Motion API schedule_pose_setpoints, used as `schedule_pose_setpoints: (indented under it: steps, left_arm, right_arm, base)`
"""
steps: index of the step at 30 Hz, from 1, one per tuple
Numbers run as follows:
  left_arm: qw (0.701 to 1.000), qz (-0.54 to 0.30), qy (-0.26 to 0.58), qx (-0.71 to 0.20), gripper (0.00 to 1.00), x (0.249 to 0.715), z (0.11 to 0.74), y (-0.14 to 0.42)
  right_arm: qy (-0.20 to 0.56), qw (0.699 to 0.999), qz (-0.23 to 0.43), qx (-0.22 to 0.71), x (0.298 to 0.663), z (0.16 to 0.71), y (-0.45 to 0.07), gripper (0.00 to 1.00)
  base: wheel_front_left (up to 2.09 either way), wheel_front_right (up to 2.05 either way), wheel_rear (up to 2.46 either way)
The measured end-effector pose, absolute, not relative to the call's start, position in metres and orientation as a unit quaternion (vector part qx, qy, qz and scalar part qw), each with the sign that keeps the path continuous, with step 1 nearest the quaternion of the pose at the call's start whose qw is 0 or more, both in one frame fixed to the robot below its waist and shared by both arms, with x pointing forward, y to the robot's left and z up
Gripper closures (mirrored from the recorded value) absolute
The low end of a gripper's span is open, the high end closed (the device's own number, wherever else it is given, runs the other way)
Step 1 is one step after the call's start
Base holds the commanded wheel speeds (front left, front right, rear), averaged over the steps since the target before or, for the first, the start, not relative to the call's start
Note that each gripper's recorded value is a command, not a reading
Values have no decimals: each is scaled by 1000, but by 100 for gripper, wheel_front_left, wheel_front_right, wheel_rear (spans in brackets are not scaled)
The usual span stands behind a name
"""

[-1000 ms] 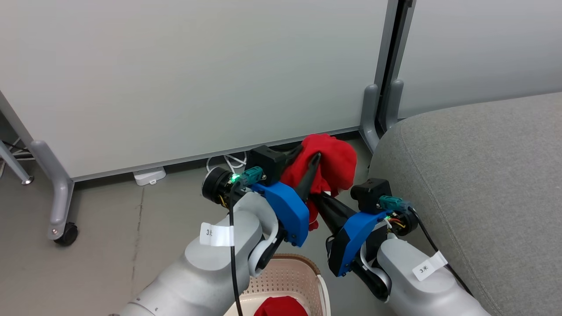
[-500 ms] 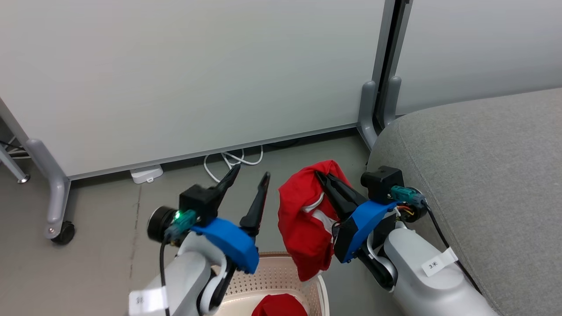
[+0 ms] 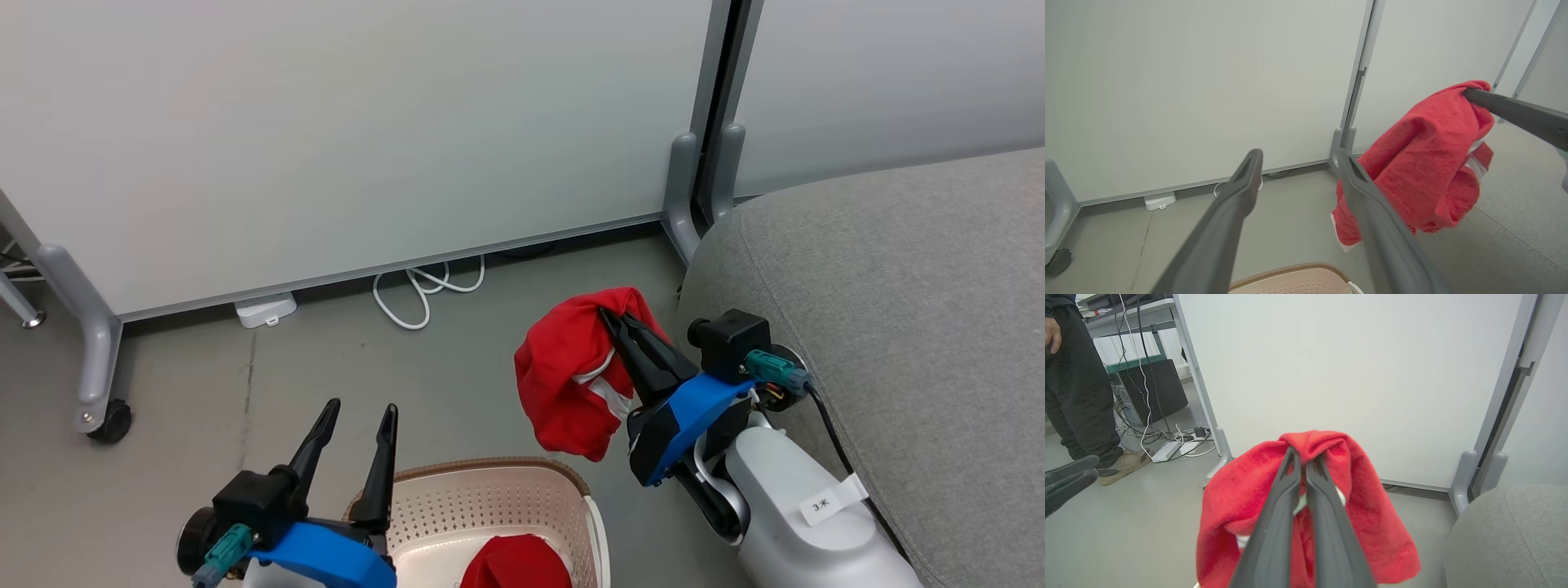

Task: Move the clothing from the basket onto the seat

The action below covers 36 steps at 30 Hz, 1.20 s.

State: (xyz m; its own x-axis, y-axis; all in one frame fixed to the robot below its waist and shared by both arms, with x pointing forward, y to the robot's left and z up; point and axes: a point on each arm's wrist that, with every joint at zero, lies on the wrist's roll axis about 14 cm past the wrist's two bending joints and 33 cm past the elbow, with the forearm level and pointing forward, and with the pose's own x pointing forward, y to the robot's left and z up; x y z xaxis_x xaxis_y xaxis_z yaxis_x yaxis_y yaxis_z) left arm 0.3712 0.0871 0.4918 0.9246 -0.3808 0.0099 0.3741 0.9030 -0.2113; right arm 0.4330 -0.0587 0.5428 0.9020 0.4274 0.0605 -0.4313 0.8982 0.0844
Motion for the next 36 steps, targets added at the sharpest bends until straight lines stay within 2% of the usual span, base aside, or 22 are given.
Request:
schedule_pose_setpoints:
  steps: [7, 17, 26, 36]
  left_arm:
    - [979, -175, 20, -106, 0, 365, 482, 100]
    - [977, -182, 19, -111, 0, 365, 481, 87]
    - [965, -236, 18, -111, 0, 374, 485, 48]
    - [944, -310, 21, -112, 0, 382, 487, -4]
  right_arm:
    - [-15, 976, 212, 51, 433, 537, -64, 100]
    - [-16, 979, 199, 53, 429, 536, -74, 100]
    - [-23, 987, 150, 44, 419, 537, -114, 100]
    - [-21, 997, 66, 41, 400, 533, -176, 100]
  base:
    - [0, 0, 0]
    - [0, 0, 0]
    - [0, 0, 0]
    - [0, 0, 0]
